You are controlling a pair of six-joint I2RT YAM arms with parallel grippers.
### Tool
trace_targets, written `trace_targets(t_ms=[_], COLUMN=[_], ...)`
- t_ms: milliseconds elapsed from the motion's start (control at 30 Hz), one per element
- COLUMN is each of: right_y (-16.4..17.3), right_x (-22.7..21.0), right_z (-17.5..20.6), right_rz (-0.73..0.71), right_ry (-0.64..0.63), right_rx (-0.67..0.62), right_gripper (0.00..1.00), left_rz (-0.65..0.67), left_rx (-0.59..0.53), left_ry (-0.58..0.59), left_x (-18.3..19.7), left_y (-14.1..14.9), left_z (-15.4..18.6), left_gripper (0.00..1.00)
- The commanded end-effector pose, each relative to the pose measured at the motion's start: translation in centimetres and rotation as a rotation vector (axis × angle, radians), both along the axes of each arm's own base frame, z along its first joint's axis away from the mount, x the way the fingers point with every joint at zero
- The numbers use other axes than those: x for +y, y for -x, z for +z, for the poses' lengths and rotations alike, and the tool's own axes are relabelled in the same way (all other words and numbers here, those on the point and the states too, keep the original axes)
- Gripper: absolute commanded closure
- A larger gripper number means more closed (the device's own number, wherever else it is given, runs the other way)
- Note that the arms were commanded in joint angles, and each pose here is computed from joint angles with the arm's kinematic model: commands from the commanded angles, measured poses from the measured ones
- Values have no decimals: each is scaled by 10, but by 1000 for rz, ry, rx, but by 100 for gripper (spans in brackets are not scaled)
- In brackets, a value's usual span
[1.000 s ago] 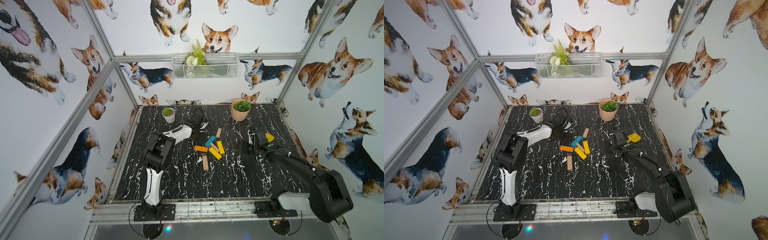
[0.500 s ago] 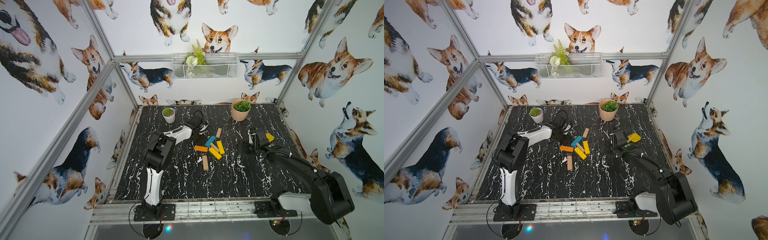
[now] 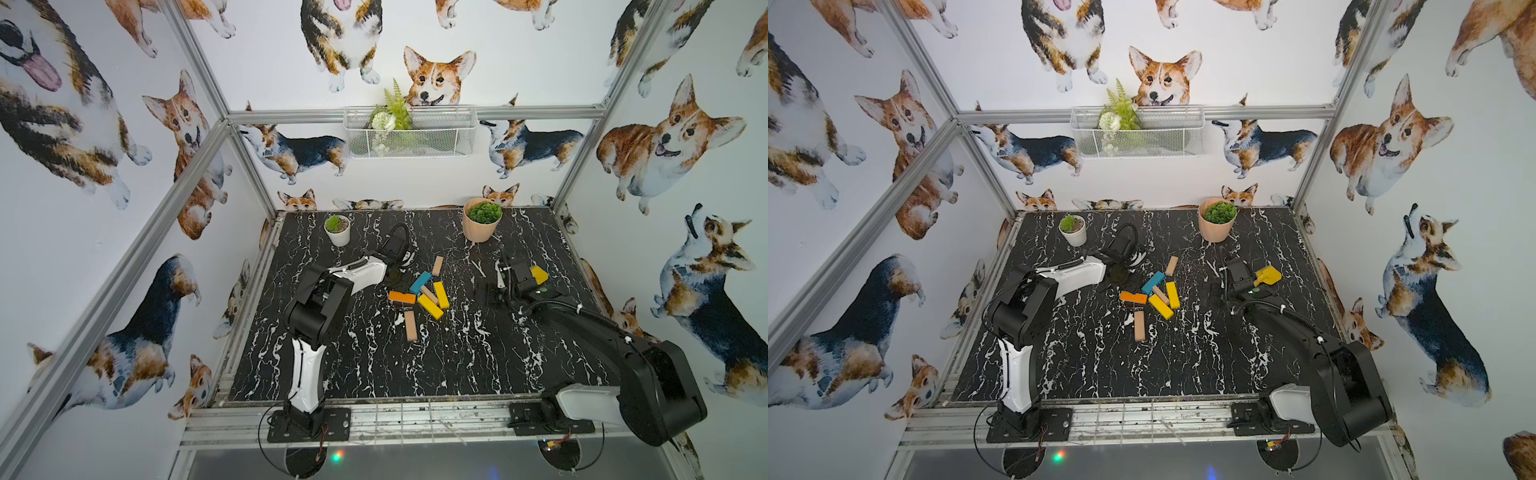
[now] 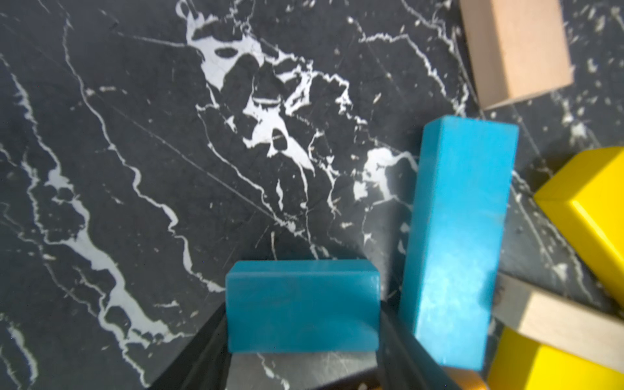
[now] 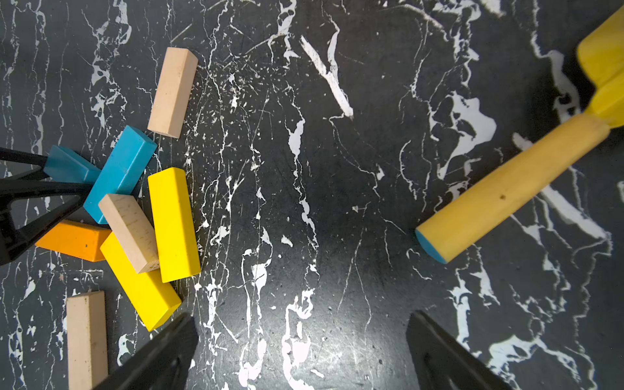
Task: Assemble a giraffe with building blocks
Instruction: Pick up the building block from the center of the board.
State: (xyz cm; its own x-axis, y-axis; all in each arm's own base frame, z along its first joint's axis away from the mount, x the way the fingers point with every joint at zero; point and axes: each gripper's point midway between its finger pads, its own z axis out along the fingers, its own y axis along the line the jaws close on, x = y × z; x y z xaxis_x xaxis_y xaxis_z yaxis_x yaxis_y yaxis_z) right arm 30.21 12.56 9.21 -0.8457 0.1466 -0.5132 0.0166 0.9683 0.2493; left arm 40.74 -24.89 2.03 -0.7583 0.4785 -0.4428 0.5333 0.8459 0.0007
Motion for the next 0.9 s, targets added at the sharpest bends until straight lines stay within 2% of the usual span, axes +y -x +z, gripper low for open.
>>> trace_targets(t_ms=[0,300,433,633,867], right_y=[-2,-3,-4,-3,1], right_x=[-1,0,0,0,-3], right_z=[2,1,2,3,0], right_rz=[-8,-11,-14,-12,-15], right_ry=[3,2,4,8,19], right_rx=[-9,2,2,8,26], right_gripper=[0,0,0,0,0], left_rz=[60,247,363,615,723], left_rx=[21,-31,-80,-131,-126], left_ry=[-63,2,29,-13,72], left_x=[14,17,18,38,34], left_y=[4,-11,-30,-67,-103], left_z=[-13,10,29,40,34], left_gripper=[46,49,50,49,49])
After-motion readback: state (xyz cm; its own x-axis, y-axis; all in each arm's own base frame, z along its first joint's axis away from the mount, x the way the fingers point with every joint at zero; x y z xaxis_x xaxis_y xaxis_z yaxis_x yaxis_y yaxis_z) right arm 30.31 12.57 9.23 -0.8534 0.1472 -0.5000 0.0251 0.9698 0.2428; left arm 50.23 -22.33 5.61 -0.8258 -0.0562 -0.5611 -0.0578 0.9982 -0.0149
